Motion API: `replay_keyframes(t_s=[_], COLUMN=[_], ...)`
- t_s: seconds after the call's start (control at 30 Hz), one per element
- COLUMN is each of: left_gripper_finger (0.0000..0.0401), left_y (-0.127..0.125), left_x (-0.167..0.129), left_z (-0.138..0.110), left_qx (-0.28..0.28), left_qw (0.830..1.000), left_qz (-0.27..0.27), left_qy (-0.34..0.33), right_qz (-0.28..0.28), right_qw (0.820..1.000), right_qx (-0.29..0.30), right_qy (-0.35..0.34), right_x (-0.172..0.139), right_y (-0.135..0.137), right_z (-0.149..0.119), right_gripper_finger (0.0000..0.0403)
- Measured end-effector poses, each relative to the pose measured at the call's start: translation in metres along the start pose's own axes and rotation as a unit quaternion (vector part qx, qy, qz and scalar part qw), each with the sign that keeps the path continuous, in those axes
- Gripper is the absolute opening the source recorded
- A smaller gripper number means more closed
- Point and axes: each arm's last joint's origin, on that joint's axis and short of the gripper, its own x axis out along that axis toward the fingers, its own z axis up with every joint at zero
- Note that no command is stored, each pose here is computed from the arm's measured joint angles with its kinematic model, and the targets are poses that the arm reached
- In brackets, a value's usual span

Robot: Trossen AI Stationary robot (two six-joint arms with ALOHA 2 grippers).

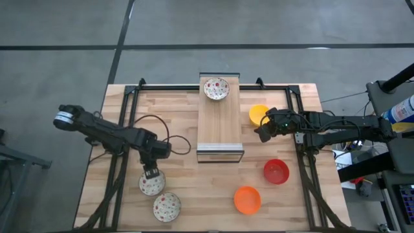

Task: Pick & Place Mini bowls
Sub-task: Stack the top white patterned bowl on top of the white patterned bowl on the shelf

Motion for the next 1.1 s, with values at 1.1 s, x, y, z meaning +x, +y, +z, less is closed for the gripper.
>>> replay_keyframes(t_s=[1.1], left_gripper_finger=[0.0001], left_y=[0.007], left_x=[-0.008], left_z=[0.001], left_qx=[0.05], left_qw=[0.998], left_qz=[0.011], left_qy=[-0.038], right_qz=[-0.008], right_qw=[1.0], right_qx=[-0.01], right_qy=[-0.012], right_x=[0.0], right_y=[0.0], right_z=[0.001], right_gripper_finger=[0.0009])
